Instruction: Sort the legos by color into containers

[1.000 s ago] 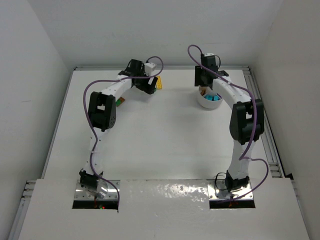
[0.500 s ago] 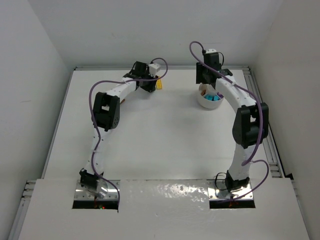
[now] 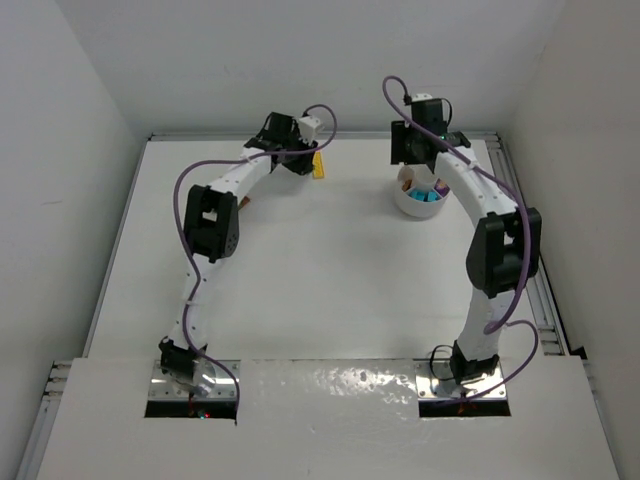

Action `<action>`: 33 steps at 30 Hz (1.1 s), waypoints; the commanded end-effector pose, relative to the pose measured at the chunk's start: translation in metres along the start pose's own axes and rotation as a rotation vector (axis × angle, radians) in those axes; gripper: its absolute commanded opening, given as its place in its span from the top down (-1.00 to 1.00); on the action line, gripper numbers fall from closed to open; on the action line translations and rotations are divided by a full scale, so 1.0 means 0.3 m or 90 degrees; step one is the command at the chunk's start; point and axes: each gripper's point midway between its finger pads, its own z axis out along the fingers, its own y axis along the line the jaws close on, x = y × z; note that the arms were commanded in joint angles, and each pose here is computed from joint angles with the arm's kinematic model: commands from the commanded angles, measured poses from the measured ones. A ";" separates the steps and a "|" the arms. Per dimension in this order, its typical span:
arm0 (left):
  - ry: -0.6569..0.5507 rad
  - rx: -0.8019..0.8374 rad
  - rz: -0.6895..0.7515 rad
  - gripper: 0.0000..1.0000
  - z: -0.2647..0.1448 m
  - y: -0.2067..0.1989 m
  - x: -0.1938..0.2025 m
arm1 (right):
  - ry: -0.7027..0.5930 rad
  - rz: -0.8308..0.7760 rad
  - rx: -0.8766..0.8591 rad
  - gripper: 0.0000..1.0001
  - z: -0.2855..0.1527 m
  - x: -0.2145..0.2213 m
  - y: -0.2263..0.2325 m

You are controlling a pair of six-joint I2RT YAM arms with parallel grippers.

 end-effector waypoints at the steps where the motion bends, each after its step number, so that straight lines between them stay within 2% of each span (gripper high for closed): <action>1: -0.141 0.047 0.083 1.00 -0.197 -0.059 -0.321 | -0.096 0.061 -0.125 -0.09 -0.148 -0.240 0.080; 4: -0.227 0.084 0.155 1.00 -0.344 -0.110 -0.476 | -0.116 0.086 -0.225 -0.11 -0.199 -0.316 0.172; 7: -0.273 0.127 0.212 1.00 -0.465 -0.161 -0.550 | -0.138 0.125 -0.284 -0.11 -0.241 -0.373 0.223; 12: -0.316 0.210 0.305 1.00 -0.650 -0.265 -0.566 | -0.172 0.168 -0.385 -0.12 -0.321 -0.411 0.318; 17: -0.324 0.220 0.323 1.00 -0.689 -0.301 -0.544 | -0.171 0.119 -0.431 -0.16 -0.356 -0.371 0.447; 21: -0.323 0.222 0.322 1.00 -0.688 -0.310 -0.542 | -0.153 0.153 -0.482 -0.17 -0.356 -0.340 0.496; 23: -0.317 0.229 0.340 1.00 -0.685 -0.319 -0.528 | -0.171 0.166 -0.514 -0.17 -0.381 -0.363 0.516; 29: -0.296 0.247 0.346 1.00 -0.666 -0.350 -0.482 | -0.209 0.185 -0.548 -0.16 -0.410 -0.403 0.547; 33: -0.310 0.251 0.345 1.00 -0.673 -0.361 -0.502 | -0.183 0.187 -0.549 -0.15 -0.368 -0.372 0.589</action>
